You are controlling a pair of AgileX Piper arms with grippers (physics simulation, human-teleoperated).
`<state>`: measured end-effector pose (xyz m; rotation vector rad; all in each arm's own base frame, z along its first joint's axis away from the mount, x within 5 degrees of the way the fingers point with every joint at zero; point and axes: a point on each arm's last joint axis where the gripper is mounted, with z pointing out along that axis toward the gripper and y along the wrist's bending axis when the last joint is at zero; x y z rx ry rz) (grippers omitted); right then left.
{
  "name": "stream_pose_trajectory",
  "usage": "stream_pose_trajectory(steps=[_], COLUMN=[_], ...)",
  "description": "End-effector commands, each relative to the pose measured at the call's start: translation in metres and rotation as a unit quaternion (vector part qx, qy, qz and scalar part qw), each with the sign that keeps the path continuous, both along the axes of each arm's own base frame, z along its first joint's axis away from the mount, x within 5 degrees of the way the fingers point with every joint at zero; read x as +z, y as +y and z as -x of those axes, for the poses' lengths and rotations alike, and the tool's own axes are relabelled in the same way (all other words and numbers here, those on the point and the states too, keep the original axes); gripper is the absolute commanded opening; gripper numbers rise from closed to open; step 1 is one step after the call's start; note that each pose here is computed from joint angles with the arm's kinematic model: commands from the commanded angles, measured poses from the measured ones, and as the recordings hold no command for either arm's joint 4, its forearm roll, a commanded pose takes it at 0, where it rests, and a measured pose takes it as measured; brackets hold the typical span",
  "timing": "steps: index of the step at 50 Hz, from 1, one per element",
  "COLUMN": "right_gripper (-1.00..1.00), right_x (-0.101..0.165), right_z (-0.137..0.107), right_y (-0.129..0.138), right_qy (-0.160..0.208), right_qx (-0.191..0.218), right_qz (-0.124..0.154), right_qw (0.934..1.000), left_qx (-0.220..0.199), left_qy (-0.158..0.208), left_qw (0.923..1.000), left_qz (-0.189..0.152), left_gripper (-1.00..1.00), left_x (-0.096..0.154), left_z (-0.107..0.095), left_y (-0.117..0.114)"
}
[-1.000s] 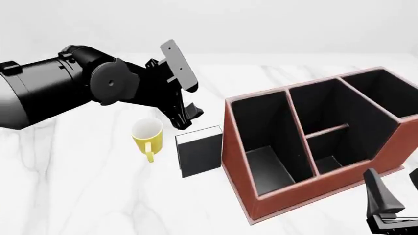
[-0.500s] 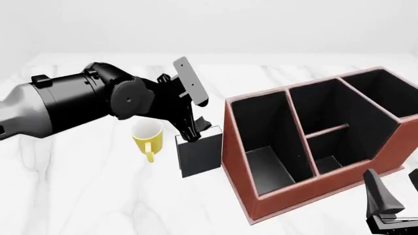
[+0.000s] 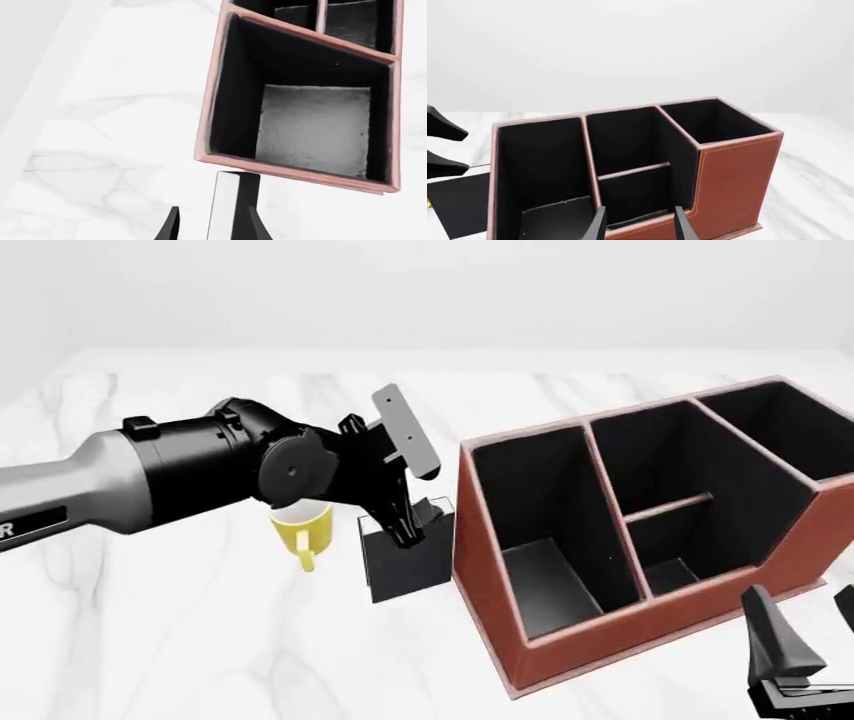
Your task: Pick up the book and place it in the back compartment of the caddy.
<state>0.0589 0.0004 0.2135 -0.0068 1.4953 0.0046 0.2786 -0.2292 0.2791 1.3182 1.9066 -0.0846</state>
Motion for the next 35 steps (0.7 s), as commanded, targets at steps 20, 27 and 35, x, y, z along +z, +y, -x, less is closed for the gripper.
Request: stream_pose_trajectory(steps=[20, 27, 35], right_gripper=[1.0, 1.0, 1.0], right_x=[0.0, 0.0, 0.0], right_z=[-0.001, -0.001, -0.002], right_y=[0.0, 0.0, 0.0], right_qy=[0.001, 0.001, 0.001], right_qx=[-0.001, -0.001, -0.001], right_qz=[-0.001, 0.0, 0.0], right_qw=[1.0, 1.0, 1.0], left_qx=[0.0, 0.008, 0.018], left_qy=[0.02, 0.026, 0.039], left_qw=[0.9998, 0.9996, 0.999], left_qz=[-0.008, -0.008, -0.01], left_gripper=[1.0, 1.0, 1.0], left_x=[-0.05, -0.061, -0.077], left_z=[-0.007, -0.011, -0.016], left_y=[-0.012, -0.011, -0.012])
